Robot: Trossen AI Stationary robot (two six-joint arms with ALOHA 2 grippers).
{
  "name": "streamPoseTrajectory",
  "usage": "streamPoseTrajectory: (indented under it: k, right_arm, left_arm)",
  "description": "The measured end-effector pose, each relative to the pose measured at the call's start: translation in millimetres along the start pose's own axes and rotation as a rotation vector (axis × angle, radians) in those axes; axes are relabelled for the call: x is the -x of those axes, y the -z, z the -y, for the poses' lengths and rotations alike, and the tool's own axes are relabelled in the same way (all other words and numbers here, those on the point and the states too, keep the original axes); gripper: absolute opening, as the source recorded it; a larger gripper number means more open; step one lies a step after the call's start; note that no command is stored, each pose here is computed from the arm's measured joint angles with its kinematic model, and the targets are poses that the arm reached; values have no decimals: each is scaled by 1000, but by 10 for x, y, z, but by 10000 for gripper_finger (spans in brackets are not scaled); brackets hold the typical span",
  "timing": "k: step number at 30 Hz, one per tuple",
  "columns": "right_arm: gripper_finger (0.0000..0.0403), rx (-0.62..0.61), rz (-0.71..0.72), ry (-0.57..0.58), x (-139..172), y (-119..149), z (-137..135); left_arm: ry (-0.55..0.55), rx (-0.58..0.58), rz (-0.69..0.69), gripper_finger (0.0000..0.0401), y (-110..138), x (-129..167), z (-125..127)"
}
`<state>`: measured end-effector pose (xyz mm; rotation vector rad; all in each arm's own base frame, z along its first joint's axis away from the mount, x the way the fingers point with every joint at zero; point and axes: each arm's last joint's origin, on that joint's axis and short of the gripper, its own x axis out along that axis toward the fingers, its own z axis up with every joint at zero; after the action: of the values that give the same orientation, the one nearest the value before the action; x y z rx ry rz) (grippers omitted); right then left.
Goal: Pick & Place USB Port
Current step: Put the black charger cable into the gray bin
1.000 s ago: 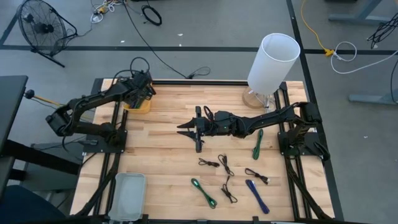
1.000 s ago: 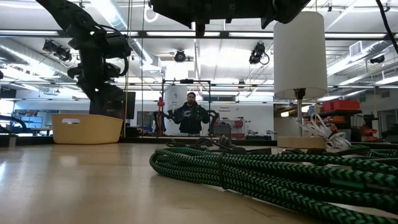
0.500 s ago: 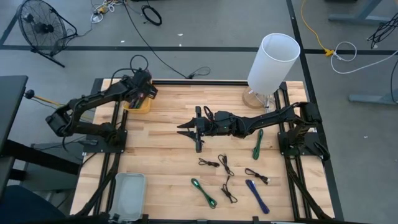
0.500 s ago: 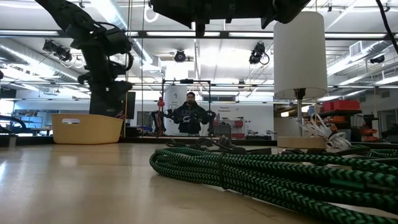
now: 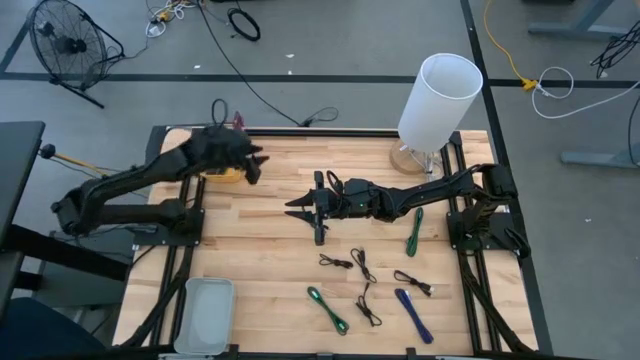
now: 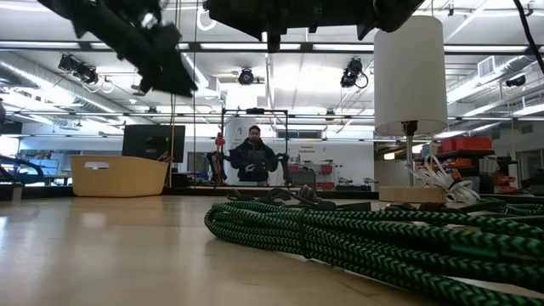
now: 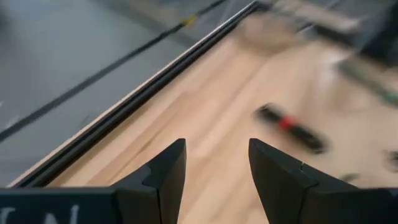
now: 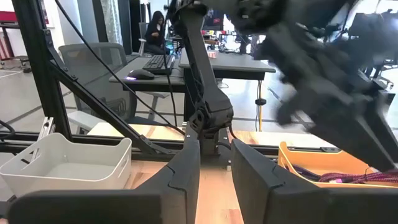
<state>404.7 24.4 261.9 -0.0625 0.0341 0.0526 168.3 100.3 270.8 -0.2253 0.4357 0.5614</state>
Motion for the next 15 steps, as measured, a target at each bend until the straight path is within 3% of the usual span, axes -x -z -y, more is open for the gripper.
streamPoseTrajectory:
  k: [5,15]
  right_arm:
    - [91,0,0,0,0,0,1]
    - [91,0,0,1,0,0,3]
  left_arm:
    - [211,-37,214,179,107,293,268]
    - [572,-81,449,179,449,522,653]
